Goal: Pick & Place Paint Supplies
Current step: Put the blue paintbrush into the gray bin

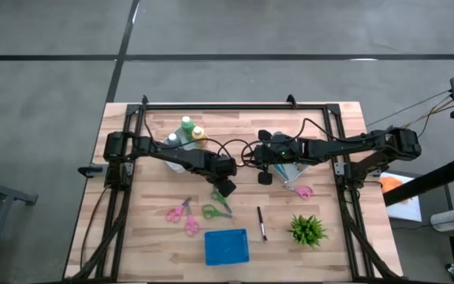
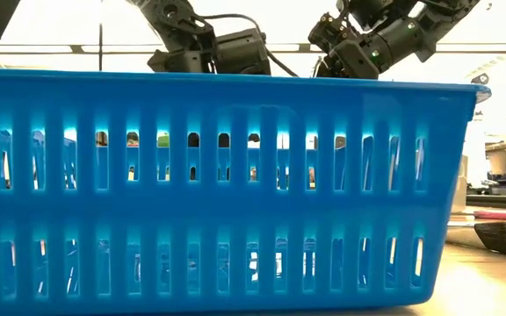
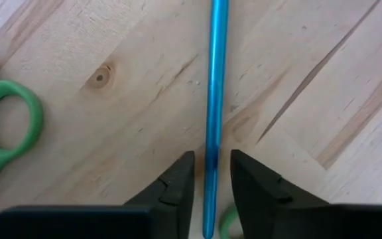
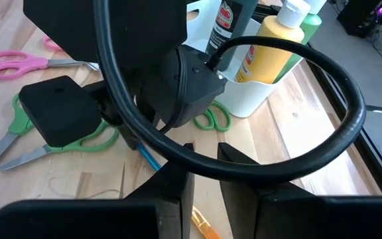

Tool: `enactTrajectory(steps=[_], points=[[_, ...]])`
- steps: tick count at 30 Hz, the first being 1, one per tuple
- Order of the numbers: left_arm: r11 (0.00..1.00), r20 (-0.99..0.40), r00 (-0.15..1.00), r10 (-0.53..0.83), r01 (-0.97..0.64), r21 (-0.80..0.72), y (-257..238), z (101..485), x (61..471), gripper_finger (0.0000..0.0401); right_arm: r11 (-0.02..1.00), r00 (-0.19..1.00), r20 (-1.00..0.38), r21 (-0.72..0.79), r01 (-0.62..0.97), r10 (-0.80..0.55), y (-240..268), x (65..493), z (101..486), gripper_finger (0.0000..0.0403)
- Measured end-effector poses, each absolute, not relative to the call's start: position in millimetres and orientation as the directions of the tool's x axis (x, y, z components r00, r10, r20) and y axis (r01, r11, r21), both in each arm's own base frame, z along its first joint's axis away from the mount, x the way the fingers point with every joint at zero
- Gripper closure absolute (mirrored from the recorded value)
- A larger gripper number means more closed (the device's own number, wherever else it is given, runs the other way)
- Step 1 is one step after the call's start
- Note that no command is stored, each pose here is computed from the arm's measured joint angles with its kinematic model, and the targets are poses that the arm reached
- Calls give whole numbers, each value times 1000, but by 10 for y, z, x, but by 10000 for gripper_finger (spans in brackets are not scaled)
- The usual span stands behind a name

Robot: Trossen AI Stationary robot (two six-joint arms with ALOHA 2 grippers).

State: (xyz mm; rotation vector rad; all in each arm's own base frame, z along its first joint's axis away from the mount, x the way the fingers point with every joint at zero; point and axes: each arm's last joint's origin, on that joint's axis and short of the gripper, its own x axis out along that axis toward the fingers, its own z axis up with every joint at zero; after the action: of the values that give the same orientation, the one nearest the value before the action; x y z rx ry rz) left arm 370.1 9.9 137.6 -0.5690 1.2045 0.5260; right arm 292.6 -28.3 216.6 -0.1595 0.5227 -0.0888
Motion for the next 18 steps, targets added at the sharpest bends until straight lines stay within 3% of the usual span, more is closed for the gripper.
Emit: enactTrajectory(steps=[8, 18], points=[[750, -929, 340, 146, -651, -120, 95, 1645, 3659, 293, 984, 863, -489, -174, 44, -125, -283, 2927, 2166, 339], [808, -792, 521, 319, -586, -60, -115, 2352, 3458, 293, 984, 864, -488, -174, 45, -126, -286, 2927, 2167, 339]])
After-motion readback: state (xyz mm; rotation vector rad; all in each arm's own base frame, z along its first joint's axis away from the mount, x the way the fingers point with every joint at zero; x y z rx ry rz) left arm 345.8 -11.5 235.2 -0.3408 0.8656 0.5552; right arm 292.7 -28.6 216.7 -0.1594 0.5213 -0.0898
